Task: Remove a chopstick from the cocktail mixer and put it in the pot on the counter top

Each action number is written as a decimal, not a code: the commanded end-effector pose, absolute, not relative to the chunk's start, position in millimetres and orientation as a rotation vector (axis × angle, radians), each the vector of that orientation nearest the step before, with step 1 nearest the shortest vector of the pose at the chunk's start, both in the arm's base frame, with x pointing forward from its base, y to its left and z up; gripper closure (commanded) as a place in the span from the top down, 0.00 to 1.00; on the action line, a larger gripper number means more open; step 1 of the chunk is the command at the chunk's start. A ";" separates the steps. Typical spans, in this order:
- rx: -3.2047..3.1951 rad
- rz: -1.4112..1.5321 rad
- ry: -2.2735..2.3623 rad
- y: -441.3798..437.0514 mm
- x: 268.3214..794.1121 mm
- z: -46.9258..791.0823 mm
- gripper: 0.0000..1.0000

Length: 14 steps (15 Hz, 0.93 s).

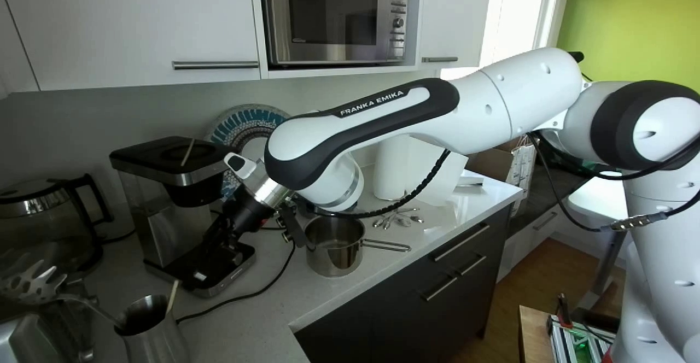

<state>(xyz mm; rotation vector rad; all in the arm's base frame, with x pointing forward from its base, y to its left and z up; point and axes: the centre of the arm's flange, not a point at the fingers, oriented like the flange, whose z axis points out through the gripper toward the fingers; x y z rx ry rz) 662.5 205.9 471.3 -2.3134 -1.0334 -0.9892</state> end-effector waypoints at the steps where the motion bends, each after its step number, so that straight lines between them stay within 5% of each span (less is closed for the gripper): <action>1: -2.239 -0.938 -1.074 208.7 679.9 460.7 0.74; 6: -2.226 -0.879 -1.099 221.1 689.4 456.1 0.52; 7: -2.233 -0.876 -1.098 221.7 690.3 454.8 0.34; 10: -2.245 -0.864 -1.103 222.8 692.3 451.9 0.22; 12: -2.254 -0.863 -1.108 222.6 693.9 450.6 0.04; 14: -2.263 -0.861 -1.117 223.0 695.1 450.7 0.00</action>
